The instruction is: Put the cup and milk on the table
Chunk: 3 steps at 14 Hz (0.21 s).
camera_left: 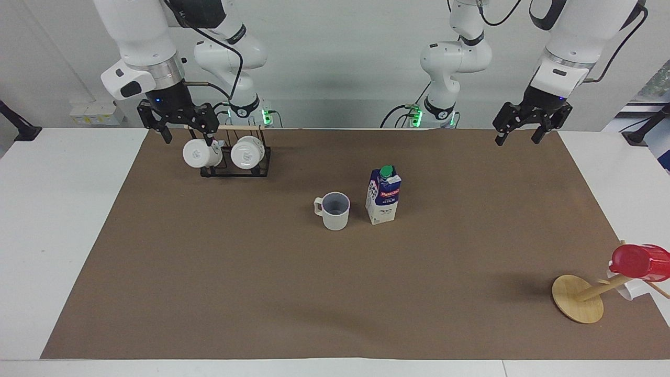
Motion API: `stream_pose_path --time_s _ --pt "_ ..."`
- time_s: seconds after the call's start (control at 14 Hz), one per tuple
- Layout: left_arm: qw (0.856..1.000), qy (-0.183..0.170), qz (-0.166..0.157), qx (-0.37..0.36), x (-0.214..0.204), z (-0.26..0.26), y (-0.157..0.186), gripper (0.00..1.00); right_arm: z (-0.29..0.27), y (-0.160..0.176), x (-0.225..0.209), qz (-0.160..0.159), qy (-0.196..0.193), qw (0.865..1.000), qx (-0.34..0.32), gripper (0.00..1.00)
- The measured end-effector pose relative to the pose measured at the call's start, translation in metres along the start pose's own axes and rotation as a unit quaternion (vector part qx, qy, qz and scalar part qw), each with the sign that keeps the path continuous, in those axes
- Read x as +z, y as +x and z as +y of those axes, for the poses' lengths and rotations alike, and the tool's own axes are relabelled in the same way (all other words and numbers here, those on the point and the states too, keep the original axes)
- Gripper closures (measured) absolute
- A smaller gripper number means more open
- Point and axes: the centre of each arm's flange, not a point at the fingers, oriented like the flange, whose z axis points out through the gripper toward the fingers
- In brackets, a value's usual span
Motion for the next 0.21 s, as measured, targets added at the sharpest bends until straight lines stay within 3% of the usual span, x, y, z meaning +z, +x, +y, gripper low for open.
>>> stream_pose_path --time_s 0.21 --pt "1.0 0.0 0.002 0.001 -0.0032 0.0007 0.0002 0.0 0.0 0.0 0.0 0.0 0.0 1.0 0.0 0.0"
